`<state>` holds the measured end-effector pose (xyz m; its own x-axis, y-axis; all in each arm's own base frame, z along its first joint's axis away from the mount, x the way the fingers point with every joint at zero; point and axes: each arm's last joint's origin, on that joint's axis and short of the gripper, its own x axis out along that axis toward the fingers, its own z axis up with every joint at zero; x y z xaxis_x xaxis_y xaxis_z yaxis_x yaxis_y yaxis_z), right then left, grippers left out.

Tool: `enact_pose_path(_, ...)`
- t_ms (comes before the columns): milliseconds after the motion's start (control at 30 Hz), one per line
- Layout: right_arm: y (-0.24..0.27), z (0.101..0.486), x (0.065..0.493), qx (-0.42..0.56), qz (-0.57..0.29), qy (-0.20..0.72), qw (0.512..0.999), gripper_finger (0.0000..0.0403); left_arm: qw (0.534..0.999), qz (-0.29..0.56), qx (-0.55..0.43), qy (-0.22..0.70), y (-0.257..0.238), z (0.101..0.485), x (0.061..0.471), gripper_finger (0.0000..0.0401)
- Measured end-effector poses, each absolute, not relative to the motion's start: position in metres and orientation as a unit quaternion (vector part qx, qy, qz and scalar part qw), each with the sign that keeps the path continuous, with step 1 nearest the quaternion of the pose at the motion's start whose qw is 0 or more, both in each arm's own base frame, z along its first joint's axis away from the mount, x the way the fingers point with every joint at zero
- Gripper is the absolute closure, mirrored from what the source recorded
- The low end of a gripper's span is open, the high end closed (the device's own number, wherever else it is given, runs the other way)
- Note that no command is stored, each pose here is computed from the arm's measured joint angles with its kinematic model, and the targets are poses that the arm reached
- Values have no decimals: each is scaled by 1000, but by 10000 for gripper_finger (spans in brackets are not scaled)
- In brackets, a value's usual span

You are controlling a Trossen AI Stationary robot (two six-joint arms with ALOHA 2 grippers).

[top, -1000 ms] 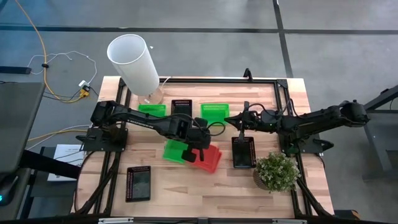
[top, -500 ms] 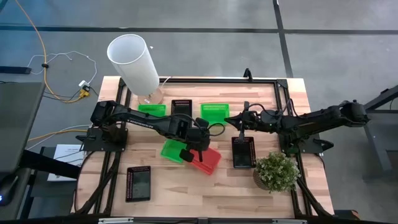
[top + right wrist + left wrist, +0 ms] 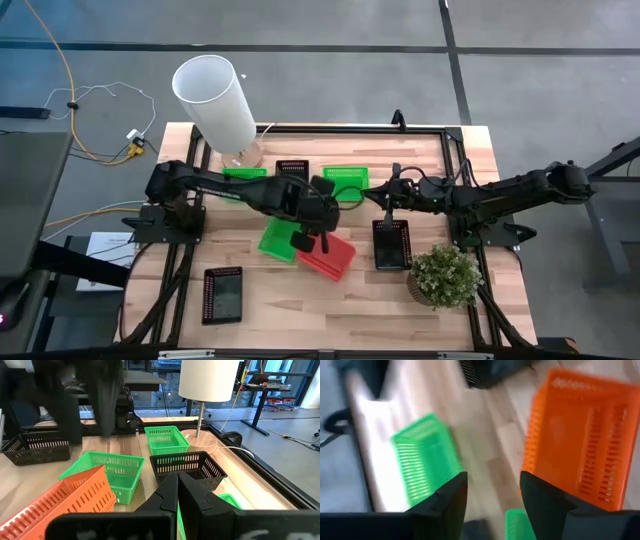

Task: Stack baskets by color
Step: Stack the orange bin on the orange bin

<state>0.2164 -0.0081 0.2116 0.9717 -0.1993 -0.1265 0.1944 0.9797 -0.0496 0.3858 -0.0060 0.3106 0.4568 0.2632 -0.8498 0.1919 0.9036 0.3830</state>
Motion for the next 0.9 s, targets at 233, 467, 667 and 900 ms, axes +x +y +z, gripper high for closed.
enact_pose_path(233,-8,211,216,-19,-99,69,992,403,859,54,155,485,-6,348,367,223)
enact_pose_path(467,-8,210,216,-8,-98,69,993,403,912,64,115,389,-11,339,321,223)
enact_pose_path(667,-6,215,217,11,-66,46,997,403,960,73,79,257,-22,308,262,223)
enact_pose_path(900,-4,218,218,24,-32,26,999,403,993,83,63,47,-31,259,212,222)
